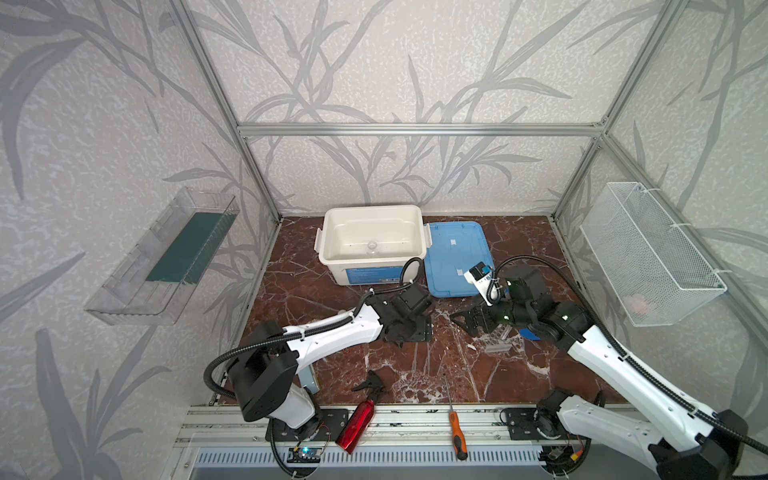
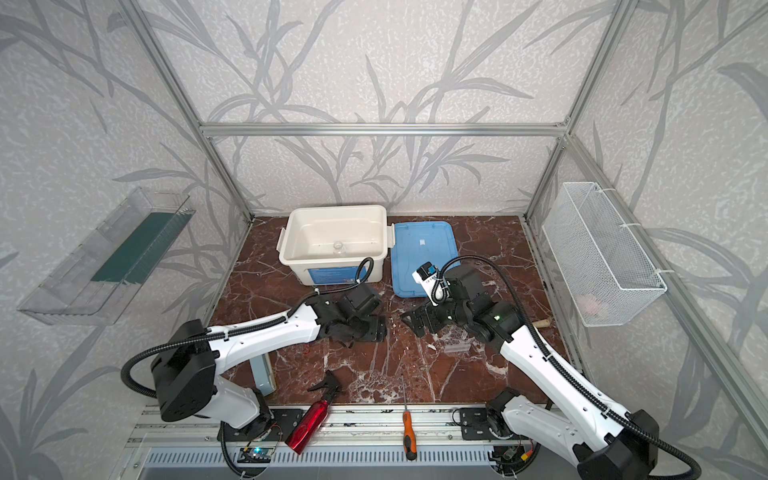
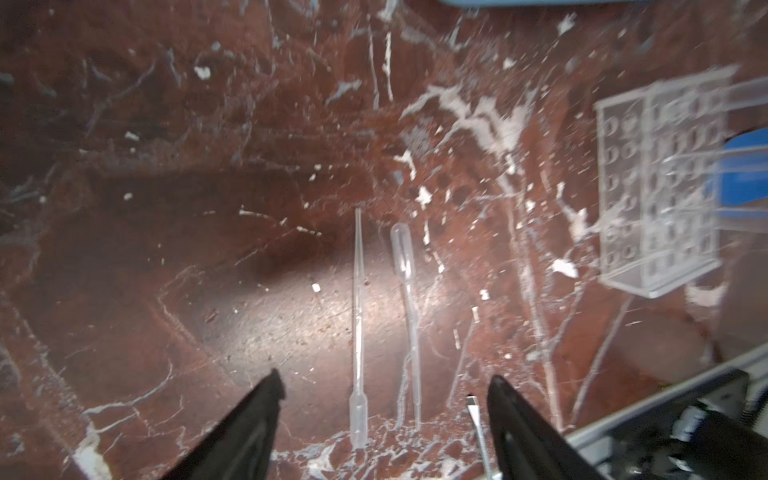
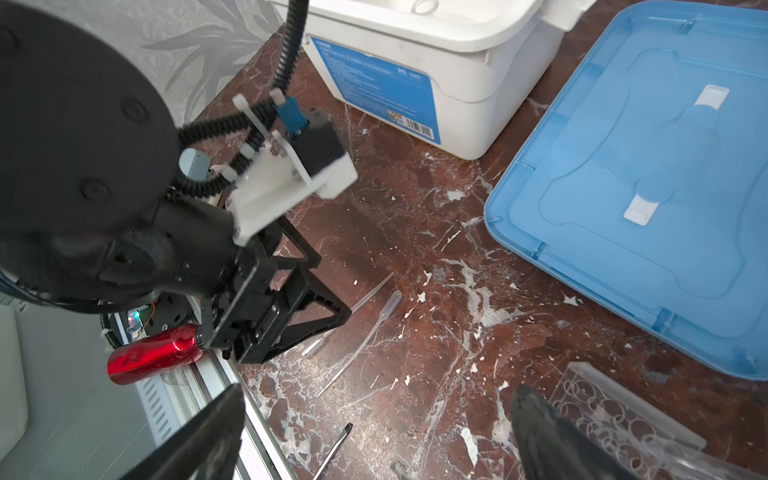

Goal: Organize the chemistry lab equipment
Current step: 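Move the left gripper back toward the pipettes while the right gripper draws back, then lower the left gripper onto the thin clear pipette and grasp it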

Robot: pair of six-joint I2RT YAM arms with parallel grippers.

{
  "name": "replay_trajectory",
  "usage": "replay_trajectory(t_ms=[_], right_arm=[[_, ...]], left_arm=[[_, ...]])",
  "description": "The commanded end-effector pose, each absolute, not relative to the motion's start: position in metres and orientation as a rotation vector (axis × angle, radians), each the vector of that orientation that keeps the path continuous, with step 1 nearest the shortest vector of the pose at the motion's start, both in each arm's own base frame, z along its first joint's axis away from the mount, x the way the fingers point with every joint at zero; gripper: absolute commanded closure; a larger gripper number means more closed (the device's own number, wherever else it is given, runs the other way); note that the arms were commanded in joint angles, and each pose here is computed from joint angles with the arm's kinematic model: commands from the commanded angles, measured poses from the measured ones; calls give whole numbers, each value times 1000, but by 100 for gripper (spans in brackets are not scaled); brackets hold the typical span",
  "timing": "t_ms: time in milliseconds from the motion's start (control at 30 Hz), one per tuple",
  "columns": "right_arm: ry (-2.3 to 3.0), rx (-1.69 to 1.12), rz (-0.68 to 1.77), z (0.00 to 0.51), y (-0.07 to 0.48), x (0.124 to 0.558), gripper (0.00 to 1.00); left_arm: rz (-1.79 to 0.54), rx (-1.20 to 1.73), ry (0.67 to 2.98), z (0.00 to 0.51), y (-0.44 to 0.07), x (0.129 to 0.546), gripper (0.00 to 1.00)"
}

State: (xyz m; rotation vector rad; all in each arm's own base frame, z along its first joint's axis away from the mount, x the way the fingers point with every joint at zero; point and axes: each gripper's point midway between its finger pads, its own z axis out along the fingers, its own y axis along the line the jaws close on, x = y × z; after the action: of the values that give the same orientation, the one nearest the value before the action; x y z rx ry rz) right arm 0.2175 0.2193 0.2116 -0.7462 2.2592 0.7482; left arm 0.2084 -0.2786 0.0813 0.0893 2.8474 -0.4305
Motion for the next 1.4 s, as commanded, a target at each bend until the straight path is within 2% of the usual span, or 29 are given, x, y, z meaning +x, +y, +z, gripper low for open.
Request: replay_trajectory(t_ms=[0, 67, 133, 233, 467, 800, 867, 1000, 1167, 1233, 1367], right_arm=[[2304, -738, 736, 197, 220, 214, 3], [2306, -732, 740, 195, 222, 215, 3], [2312, -732, 741, 193, 224, 215, 3], [2321, -739, 731, 190, 226, 216, 3], [2334, -745, 696, 185, 224, 219, 3], [2353, -748, 676, 176, 223, 219, 3], [2353, -749, 666, 176, 221, 219, 3], [2355, -747, 654, 175, 219, 219, 3], [2355, -748, 647, 174, 218, 218, 3], [2348, -747, 647, 175, 218, 219, 3], [2338, -747, 642, 178, 217, 219, 3]], left_arm=[[-364, -46, 2881, 63, -269, 198, 38], [-384, -51, 2897, 53, -273, 193, 46], [-375, -38, 2913, 48, -277, 190, 48], [-275, 0, 2937, 39, -274, 188, 57], [-237, 25, 2957, 28, -277, 186, 67], [-204, 55, 2974, 21, -284, 183, 71], [-168, 66, 2978, 18, -282, 182, 76], [-83, 99, 2984, 16, -279, 179, 77], [-16, 107, 2982, 13, -275, 177, 86], [-21, 105, 2976, 15, -276, 178, 92], [-61, 97, 2944, 24, -279, 182, 98]])
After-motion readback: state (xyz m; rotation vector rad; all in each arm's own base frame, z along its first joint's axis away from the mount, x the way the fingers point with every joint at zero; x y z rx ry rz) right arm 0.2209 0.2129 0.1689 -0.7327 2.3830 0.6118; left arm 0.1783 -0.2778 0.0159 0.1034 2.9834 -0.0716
